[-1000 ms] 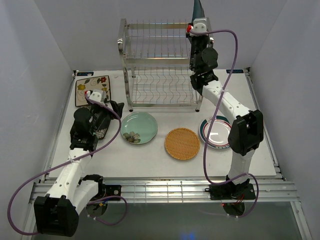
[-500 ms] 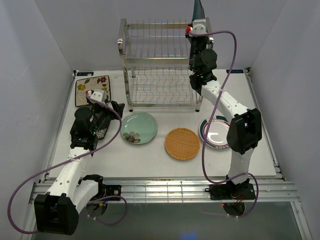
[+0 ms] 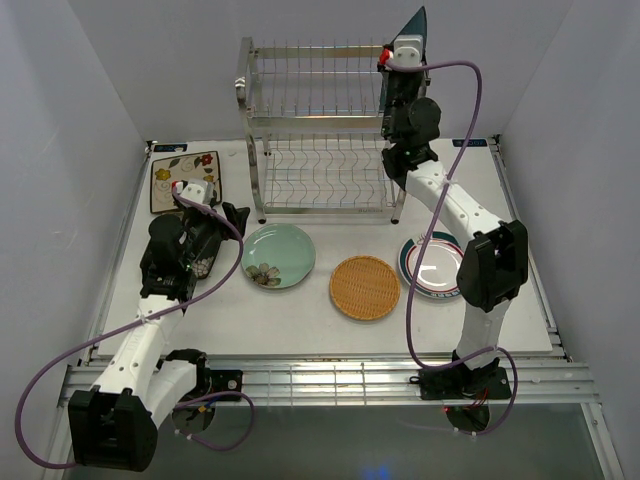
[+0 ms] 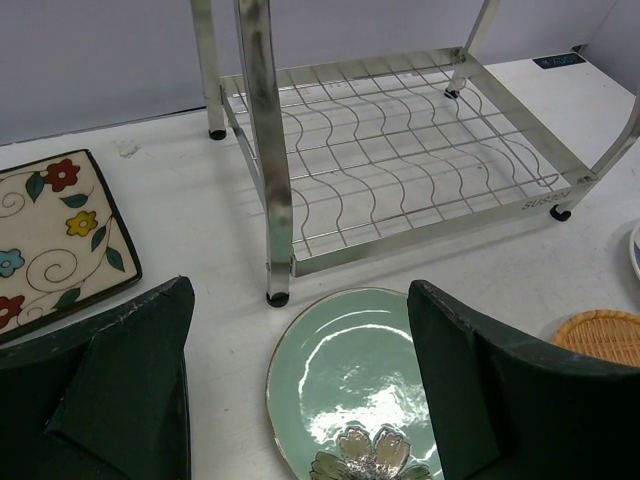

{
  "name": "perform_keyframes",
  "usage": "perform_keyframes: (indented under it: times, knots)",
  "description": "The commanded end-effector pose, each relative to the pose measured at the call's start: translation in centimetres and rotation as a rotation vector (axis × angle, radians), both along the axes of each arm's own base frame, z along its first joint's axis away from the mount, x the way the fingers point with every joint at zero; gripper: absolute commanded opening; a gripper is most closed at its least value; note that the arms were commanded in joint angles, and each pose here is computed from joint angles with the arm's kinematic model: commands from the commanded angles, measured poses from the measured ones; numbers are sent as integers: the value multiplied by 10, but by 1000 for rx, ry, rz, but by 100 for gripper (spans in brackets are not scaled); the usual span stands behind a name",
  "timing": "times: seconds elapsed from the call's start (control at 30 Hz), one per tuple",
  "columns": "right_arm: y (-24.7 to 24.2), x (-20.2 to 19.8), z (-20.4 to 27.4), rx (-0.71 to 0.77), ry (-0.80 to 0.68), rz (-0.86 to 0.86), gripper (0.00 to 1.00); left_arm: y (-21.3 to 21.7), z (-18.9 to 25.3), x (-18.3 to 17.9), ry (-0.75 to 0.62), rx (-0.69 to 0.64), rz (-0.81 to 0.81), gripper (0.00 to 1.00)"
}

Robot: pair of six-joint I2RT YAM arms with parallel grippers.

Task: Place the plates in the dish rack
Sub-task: Insert the plate into the dish rack.

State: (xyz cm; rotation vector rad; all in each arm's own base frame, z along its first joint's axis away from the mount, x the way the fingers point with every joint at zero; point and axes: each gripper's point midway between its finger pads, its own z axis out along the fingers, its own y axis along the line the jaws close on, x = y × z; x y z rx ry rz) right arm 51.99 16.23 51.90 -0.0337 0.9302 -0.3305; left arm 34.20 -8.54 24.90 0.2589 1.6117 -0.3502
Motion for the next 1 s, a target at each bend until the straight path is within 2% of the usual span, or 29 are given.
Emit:
perform_keyframes:
  times: [0.0,0.27,0.63,0.83,0.93,0.97]
  knots:
    - [-20,-31,44,72,-124,-4,36,-2,22,-3,-51,-13,-12,98]
    - [-24,-34,45,78,-129,-19,38,-2,22,-3,-51,-13,-15,98]
    - [-36,-48,51,163,-106,-5,65,-2,23,-4,-52,-15,-14,98]
    - [-40,-58,47,238,-56,59,73,-2,23,-4,-55,-15,-15,98]
    - [-43,-60,41,308,7,82,75,-2,23,-4,-58,-12,-17,98]
    - [-48,-72,49,357,-13,113,76,-2,24,-5,-60,-14,-17,98]
